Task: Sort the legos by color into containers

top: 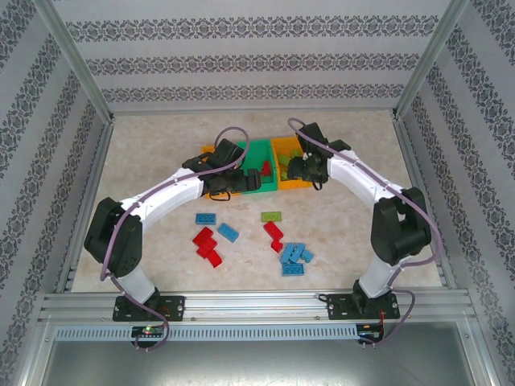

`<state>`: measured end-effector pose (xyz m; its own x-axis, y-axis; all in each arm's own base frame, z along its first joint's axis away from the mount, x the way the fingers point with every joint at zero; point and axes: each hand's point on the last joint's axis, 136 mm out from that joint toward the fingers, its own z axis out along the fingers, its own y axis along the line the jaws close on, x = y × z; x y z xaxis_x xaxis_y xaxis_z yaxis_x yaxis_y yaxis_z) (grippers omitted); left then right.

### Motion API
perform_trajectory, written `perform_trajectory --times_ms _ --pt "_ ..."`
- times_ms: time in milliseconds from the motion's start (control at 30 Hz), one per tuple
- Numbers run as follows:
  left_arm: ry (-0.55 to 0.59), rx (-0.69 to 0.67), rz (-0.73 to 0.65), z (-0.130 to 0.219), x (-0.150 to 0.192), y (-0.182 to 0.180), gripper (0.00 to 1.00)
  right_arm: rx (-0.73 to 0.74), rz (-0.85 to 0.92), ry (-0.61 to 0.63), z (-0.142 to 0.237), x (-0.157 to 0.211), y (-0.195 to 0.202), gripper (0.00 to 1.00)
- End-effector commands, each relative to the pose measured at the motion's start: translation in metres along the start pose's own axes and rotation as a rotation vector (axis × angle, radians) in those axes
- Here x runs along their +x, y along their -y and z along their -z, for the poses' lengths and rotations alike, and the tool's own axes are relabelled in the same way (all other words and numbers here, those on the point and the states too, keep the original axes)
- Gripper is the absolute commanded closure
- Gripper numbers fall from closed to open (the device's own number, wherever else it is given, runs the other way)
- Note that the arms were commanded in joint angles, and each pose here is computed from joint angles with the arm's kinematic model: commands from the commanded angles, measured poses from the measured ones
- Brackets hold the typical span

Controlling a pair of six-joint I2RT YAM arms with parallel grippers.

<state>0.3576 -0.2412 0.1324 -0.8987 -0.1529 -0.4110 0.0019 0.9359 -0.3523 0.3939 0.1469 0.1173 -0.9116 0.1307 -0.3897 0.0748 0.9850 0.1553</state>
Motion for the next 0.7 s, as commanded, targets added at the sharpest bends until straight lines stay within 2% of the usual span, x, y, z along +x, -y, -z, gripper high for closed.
perform_trajectory --times_ms 0,233,467,667 --pt "-0.042 -0.021 -0.031 0.001 0.02 0.002 0.0 -0.003 0.035 0.003 -0.01 -0.021 -0.004 0.35" --pt "-0.124 -0.069 -0.068 -0.017 0.048 0.014 0.0 -0.003 0.026 0.011 -0.036 -0.057 -0.009 0.32" --pt "-0.189 -0.102 -0.095 -0.036 0.068 0.03 0.01 -0.008 0.023 -0.002 -0.051 -0.065 -0.013 0.25" --pt "-0.222 -0.1 -0.108 -0.049 0.076 0.045 0.01 -0.057 0.029 0.009 -0.043 -0.069 -0.022 0.17"
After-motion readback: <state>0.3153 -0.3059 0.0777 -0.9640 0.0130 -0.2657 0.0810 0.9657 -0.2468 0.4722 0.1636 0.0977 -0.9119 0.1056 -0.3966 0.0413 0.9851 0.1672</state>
